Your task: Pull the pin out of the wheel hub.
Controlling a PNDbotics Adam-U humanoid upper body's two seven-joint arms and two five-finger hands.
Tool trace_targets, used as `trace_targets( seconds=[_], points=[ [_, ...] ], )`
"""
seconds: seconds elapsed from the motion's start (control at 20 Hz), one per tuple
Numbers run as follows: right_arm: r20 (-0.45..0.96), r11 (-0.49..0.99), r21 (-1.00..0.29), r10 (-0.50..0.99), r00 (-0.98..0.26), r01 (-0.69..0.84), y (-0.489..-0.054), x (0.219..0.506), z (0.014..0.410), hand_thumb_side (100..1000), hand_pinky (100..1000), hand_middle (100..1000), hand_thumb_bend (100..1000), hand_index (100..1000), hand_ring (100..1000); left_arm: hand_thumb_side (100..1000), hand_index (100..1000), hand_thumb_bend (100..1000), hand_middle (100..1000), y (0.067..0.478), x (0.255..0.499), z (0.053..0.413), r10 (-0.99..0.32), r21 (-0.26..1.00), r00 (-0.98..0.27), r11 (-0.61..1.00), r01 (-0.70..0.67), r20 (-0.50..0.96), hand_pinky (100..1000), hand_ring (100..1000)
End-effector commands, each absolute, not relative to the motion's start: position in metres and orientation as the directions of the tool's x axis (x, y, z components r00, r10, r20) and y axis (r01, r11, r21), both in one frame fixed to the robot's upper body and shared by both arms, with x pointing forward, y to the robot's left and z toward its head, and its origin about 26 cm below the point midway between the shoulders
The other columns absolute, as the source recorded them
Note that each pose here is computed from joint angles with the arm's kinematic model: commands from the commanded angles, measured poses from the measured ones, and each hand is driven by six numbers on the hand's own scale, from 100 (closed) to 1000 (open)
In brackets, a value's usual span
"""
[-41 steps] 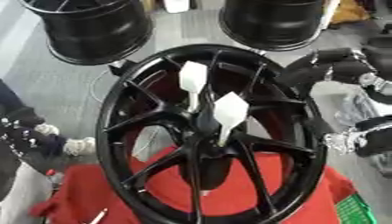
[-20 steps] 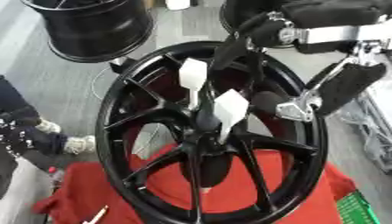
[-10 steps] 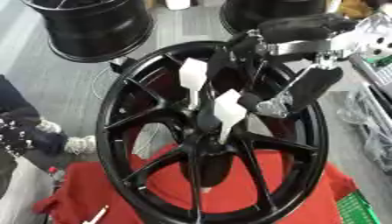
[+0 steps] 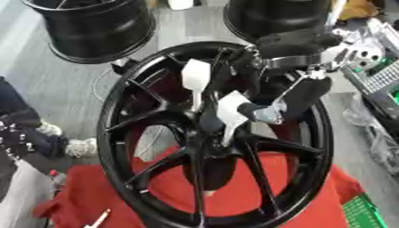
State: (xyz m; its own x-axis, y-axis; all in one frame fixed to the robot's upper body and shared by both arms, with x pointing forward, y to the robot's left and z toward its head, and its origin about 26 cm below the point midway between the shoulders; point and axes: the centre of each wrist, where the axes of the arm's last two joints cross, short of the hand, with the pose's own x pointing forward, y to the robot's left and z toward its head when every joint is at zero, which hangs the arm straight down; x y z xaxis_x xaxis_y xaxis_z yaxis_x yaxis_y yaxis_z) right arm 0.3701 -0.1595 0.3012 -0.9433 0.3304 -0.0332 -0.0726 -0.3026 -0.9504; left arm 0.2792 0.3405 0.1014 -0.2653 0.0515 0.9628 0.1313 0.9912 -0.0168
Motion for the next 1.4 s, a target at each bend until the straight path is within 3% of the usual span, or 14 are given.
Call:
trace_targets(
  seconds=[0.05,0.45,0.6,0.75,0.85,0.95,1.4],
  points=[
    [-0.09,-0.351,-0.936,0.322,-0.942,-0.031,-0.161,0.369,0.308,642,510,766,100,869,450,866,787,245,619,0.342,0.279,0.108,0.034,0.004,-0.283,0.991,0.133,0.959,594,483],
    [-0.14,-0.406,-0.914,0.337,-0.931,-0.01,-0.163,0.374,0.299,726,505,738,100,867,439,866,787,244,620,0.342,0.279,0.108,0.033,0.004,-0.282,0.991,0.132,0.959,594,483],
    [-0.152,-0.427,-0.904,0.34,-0.928,-0.008,-0.164,0.377,0.294,709,502,736,100,866,435,866,787,244,620,0.342,0.279,0.108,0.033,0.005,-0.282,0.991,0.133,0.959,593,483],
    [-0.16,-0.442,-0.897,0.341,-0.926,-0.008,-0.165,0.38,0.29,605,498,735,100,866,432,866,787,244,620,0.342,0.279,0.108,0.033,0.005,-0.283,0.991,0.131,0.959,593,483],
    [-0.163,-0.451,-0.893,0.342,-0.925,-0.009,-0.167,0.382,0.287,424,496,732,100,866,431,866,787,243,620,0.342,0.279,0.108,0.033,0.005,-0.284,0.991,0.131,0.958,593,483],
    [-0.166,-0.46,-0.888,0.342,-0.925,-0.011,-0.168,0.384,0.285,313,494,729,100,868,429,866,787,243,620,0.342,0.279,0.108,0.033,0.005,-0.284,0.991,0.131,0.958,593,484],
    [-0.168,-0.474,-0.88,0.346,-0.923,-0.018,-0.171,0.389,0.279,312,470,688,100,852,411,867,787,243,619,0.342,0.279,0.108,0.034,0.004,-0.286,0.991,0.13,0.958,593,484]
  ],
)
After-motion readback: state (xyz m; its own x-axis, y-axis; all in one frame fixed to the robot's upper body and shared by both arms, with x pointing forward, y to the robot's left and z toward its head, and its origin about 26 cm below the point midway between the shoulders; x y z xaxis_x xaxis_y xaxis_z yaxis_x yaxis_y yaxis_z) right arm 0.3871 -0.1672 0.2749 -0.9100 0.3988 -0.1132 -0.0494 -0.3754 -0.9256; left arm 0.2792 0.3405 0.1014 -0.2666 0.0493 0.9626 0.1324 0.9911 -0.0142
